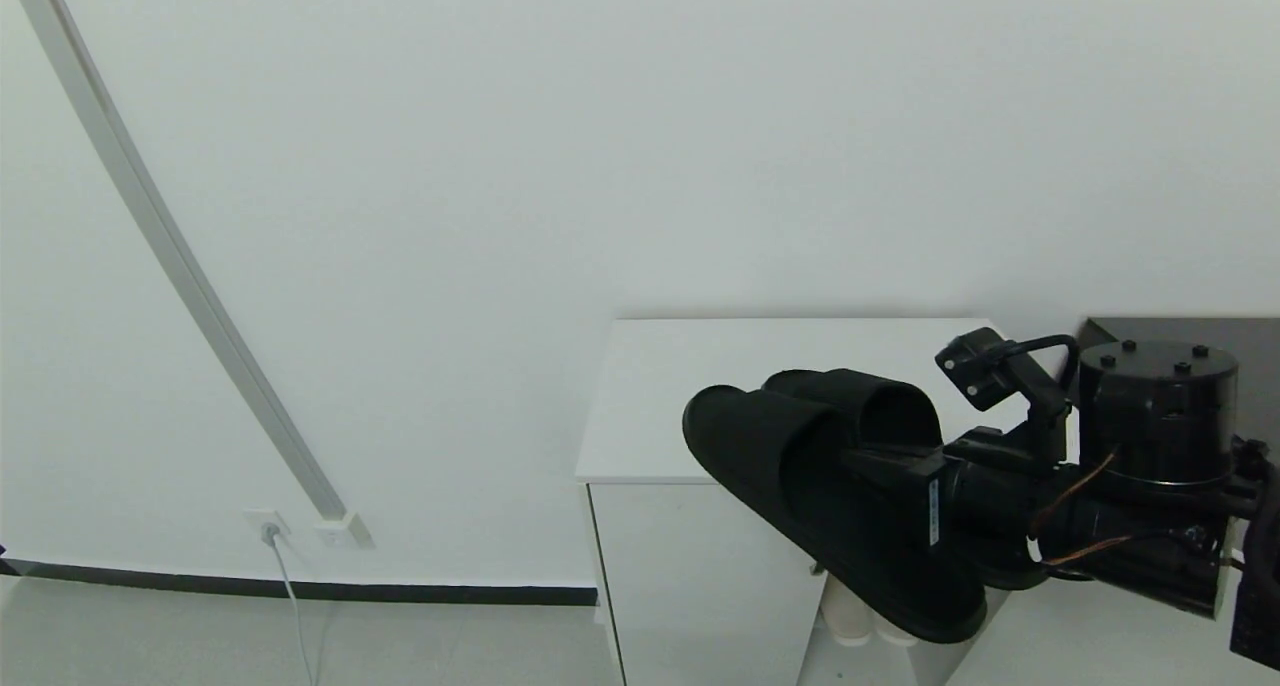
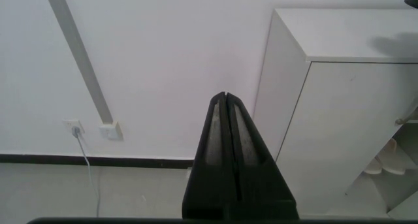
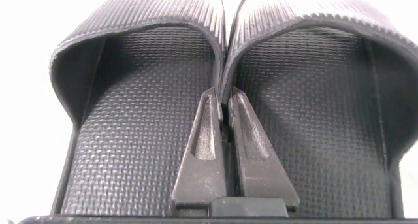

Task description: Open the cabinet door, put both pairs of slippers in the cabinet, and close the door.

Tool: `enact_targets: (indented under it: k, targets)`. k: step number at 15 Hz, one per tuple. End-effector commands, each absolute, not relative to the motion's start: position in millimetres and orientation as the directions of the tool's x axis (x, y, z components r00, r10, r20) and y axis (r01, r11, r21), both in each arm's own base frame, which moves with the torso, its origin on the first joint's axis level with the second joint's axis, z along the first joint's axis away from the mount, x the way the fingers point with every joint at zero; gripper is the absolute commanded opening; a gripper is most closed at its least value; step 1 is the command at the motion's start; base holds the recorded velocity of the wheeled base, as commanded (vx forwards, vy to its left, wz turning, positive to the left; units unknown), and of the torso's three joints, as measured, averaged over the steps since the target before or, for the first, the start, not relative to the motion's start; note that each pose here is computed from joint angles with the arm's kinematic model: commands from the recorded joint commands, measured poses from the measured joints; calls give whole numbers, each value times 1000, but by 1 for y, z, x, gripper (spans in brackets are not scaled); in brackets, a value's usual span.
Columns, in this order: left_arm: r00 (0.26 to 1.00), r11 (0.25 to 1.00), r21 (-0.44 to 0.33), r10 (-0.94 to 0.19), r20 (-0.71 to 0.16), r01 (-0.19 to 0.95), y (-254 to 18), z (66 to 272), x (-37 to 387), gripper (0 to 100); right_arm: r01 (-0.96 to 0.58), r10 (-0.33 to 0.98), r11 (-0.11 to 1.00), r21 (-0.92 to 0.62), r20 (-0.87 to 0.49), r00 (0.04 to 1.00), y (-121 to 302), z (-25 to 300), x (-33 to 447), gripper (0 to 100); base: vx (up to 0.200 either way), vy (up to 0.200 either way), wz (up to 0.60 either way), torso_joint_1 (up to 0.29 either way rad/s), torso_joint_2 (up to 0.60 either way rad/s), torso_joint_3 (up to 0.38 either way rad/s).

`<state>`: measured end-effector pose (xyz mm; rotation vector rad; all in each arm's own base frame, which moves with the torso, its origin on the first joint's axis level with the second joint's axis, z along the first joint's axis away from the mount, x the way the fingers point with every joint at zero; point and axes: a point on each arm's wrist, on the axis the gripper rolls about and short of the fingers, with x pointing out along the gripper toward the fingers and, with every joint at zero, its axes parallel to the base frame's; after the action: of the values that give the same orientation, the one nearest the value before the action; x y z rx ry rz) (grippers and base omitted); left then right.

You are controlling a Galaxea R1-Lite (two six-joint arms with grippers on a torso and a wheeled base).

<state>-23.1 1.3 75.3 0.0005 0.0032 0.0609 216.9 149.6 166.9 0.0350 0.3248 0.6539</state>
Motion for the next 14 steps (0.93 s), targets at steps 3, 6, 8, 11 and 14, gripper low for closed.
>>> enact_targets:
  k: [3,6,8,11,14]
  targets:
    - [998,998,0,61,-5,-61,1,75,-23,0,-588,600,797,139,-301,742,145,162,220,0,-200,0,0,10,1,-1]
    - [998,998,0,61,-5,-61,1,75,-23,0,-589,599,797,136,-302,741,145,162,219,0,-200,0,0,-7,-2,2]
    - [998,998,0,61,-5,-61,1,75,-23,0,-589,599,797,136,-302,741,145,162,219,0,-100,0,0,4,1,1]
    - [998,998,0,61,-5,-61,1,75,-23,0,-595,599,795,120,-308,739,145,160,218,0,0,0,0,0,0,0]
    - [998,998,0,61,-5,-61,1,75,-23,0,-597,600,793,119,-318,734,144,157,216,0,0,0,0,0,0,0]
